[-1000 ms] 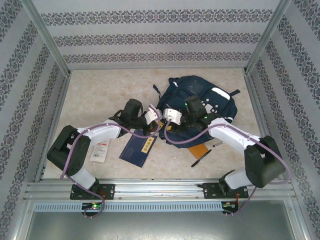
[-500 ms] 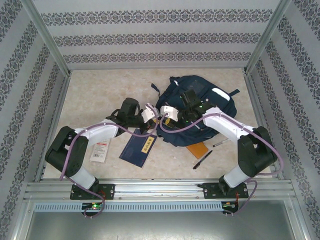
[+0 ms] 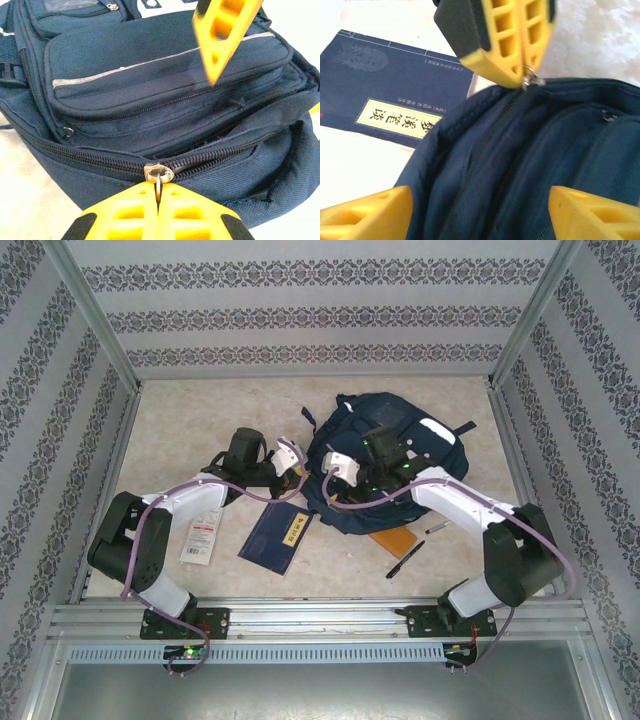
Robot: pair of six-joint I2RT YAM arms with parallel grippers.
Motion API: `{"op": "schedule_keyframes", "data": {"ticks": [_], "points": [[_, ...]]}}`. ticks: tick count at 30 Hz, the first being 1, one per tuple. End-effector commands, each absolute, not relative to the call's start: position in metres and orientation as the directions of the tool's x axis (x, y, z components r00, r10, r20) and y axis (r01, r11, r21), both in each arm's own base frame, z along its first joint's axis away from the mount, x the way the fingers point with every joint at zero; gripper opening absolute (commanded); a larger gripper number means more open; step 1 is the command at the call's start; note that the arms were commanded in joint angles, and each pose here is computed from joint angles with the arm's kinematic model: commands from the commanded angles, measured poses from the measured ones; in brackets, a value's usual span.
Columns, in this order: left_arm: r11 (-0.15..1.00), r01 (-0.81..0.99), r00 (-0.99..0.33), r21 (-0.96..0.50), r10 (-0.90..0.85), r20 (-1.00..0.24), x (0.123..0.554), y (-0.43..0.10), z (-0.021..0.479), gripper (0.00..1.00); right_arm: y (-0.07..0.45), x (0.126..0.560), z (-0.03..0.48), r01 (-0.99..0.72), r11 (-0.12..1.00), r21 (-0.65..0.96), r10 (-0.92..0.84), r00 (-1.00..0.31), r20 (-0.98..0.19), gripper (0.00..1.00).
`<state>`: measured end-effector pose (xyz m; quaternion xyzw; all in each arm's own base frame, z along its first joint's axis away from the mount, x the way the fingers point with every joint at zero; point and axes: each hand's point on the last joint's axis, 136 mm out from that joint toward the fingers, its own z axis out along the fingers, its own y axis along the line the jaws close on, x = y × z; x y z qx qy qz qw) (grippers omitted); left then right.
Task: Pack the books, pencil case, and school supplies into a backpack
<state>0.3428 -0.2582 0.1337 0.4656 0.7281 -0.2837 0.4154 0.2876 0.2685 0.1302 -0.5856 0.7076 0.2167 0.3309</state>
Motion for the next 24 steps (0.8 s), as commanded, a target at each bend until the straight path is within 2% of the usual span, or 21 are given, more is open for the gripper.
{"op": "schedule_keyframes", "data": {"ticks": [1, 2, 3, 6, 7, 12, 14, 19, 21, 22, 24], "points": [[0.296, 0.955, -0.108, 0.004, 0.362, -0.926, 0.327, -0.283, 0.173, 0.00, 0.280, 0.293, 0.108, -0.968, 0.237, -0.085, -0.730, -0.119, -0.673, 0.70], [0.277, 0.961, -0.098, 0.008, 0.366, -0.925, 0.323, -0.286, 0.174, 0.00, 0.283, 0.292, 0.105, -0.973, 0.222, -0.063, -0.735, -0.124, -0.667, 0.64], [0.270, 0.963, -0.093, 0.010, 0.367, -0.925, 0.321, -0.288, 0.175, 0.00, 0.284, 0.288, 0.101, -0.979, 0.200, -0.040, -0.747, -0.125, -0.653, 0.52], [0.318, 0.947, -0.087, 0.040, 0.375, -0.923, 0.327, -0.282, 0.178, 0.00, 0.276, 0.285, 0.099, -0.990, 0.117, -0.075, -0.799, -0.050, -0.599, 0.03], [0.345, 0.937, -0.089, 0.053, 0.385, -0.918, 0.332, -0.277, 0.178, 0.00, 0.271, 0.287, 0.102, -0.988, 0.102, -0.116, -0.810, -0.015, -0.586, 0.00], [0.500, 0.864, -0.184, 0.062, 0.427, -0.885, 0.370, -0.229, 0.165, 0.00, 0.247, 0.278, 0.122, -0.942, -0.088, -0.324, -0.809, 0.257, -0.528, 0.00], [0.535, 0.841, -0.209, 0.081, 0.459, -0.863, 0.382, -0.211, 0.156, 0.00, 0.240, 0.274, 0.124, -0.899, -0.168, -0.405, -0.806, 0.362, -0.469, 0.00], [0.653, 0.755, -0.351, 0.056, 0.474, -0.807, 0.414, -0.167, 0.125, 0.00, 0.217, 0.274, 0.125, -0.802, -0.298, -0.518, -0.816, 0.496, -0.297, 0.00], [0.660, 0.749, -0.385, 0.049, 0.495, -0.779, 0.414, -0.162, 0.117, 0.00, 0.210, 0.275, 0.123, -0.779, -0.308, -0.547, -0.823, 0.506, -0.258, 0.00], [0.648, 0.761, -0.385, 0.033, 0.492, -0.781, 0.412, -0.165, 0.118, 0.00, 0.207, 0.278, 0.122, -0.772, -0.292, -0.565, -0.835, 0.493, -0.244, 0.03], [0.618, 0.786, -0.379, -0.026, 0.448, -0.810, 0.403, -0.180, 0.127, 0.00, 0.206, 0.286, 0.126, -0.775, -0.200, -0.599, -0.856, 0.436, -0.279, 0.27]]}}
